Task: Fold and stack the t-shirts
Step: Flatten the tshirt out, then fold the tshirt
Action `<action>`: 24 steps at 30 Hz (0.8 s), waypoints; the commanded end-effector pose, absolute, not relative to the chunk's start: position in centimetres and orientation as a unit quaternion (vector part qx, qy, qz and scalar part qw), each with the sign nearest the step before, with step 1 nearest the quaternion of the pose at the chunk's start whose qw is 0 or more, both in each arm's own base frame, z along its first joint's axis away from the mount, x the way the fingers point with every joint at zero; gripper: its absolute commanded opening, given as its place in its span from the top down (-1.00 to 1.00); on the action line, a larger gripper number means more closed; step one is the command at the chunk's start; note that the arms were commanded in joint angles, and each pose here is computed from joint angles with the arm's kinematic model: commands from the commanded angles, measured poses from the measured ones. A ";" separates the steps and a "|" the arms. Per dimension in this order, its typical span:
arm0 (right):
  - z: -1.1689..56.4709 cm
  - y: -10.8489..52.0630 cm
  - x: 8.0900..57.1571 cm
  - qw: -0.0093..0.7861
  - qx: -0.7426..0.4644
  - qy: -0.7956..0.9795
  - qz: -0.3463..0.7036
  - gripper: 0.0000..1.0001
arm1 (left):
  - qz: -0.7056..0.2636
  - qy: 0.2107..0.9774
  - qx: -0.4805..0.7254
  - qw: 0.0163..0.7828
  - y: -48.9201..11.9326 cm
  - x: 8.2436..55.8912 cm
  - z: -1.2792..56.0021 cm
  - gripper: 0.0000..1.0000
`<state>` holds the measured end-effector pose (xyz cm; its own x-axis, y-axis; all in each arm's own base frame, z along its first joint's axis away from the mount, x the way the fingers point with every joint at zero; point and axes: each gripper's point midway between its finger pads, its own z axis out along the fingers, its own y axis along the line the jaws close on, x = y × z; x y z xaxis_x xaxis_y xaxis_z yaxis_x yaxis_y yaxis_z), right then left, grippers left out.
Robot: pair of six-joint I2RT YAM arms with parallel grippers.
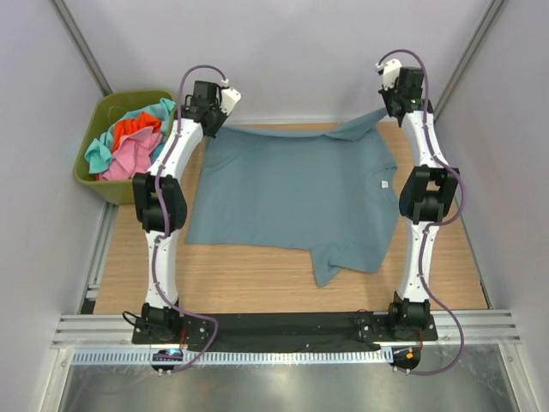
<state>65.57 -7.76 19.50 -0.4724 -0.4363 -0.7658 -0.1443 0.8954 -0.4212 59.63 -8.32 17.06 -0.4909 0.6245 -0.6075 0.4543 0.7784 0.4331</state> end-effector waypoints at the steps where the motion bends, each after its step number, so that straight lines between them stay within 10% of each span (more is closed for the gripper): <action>1: 27.0 -8.8 65.0 0.542 -0.138 0.803 -0.204 0.98 | 0.153 0.838 0.281 0.442 -6.8 60.9 21.3 1.00; 24: 23.5 -5.5 52.9 0.444 -0.133 0.877 -0.122 0.98 | 0.106 0.883 0.257 0.379 -3.6 53.5 17.9 1.00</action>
<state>54.66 -6.09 21.15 -0.5954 -0.3661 -0.7151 -0.1387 0.9236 -0.3574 54.12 -3.69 14.28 -0.6272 0.5420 -0.5594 0.3931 0.8403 0.3734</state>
